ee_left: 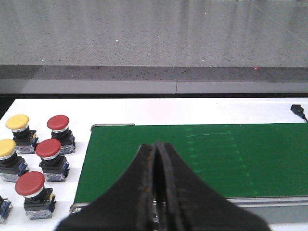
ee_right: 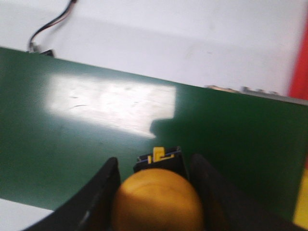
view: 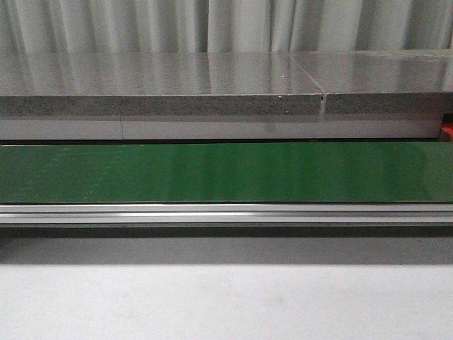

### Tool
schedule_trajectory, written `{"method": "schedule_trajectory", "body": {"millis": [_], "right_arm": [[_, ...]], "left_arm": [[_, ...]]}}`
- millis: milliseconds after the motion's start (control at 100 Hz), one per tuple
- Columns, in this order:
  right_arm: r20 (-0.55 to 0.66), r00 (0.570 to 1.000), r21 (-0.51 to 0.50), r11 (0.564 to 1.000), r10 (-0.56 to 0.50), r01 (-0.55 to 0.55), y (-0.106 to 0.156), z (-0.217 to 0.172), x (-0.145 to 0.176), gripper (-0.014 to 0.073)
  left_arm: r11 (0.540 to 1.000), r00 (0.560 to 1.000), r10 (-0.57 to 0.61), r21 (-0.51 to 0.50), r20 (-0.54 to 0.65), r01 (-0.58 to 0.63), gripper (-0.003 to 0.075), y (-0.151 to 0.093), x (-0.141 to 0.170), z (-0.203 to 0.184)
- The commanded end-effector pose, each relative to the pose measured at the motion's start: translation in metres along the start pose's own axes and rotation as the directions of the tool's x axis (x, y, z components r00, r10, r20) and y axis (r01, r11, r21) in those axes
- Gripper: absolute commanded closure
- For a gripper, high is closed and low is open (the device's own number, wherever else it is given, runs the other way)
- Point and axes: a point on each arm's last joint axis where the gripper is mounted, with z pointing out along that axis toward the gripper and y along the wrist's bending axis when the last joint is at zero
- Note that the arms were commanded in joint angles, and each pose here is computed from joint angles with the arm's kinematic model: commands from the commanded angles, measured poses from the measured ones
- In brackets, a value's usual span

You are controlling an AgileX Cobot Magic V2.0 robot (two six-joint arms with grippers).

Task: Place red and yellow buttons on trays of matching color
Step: 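Carry the yellow button into the yellow tray and open the right gripper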

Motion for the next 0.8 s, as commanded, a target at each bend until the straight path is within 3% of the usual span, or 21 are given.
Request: {"method": "schedule_trajectory", "body": {"millis": [0, 210, 350, 500, 790], "right_arm": [[0.09, 0.992, 0.069, 0.993, 0.087, -0.093, -0.03, -0.029, -0.002, 0.0401], [0.144, 0.948, 0.187, 0.933, 0.284, -0.308, -0.097, -0.042, 0.019, 0.0401], [0.205, 0.904, 0.225, 0.881, 0.375, -0.417, -0.126, -0.042, 0.033, 0.0401], [0.21, 0.871, 0.237, 0.841, 0.444, -0.486, -0.141, -0.021, 0.052, 0.0401], [0.141, 0.859, 0.253, 0.821, 0.493, -0.512, -0.153, 0.028, 0.074, 0.0401]], "left_arm": [[1.0, 0.995, -0.017, 0.012, 0.098, 0.016, 0.0739, -0.001, -0.015, -0.003], [1.0, 0.995, -0.017, 0.012, 0.098, 0.016, 0.0739, -0.001, -0.015, -0.003], [1.0, 0.995, -0.017, 0.012, 0.098, 0.016, 0.0739, -0.001, -0.015, -0.003], [1.0, 0.995, -0.017, 0.012, 0.098, 0.016, 0.0739, -0.001, -0.015, -0.003], [1.0, 0.995, -0.017, 0.012, 0.098, 0.016, 0.0739, -0.001, -0.015, -0.003]]}}
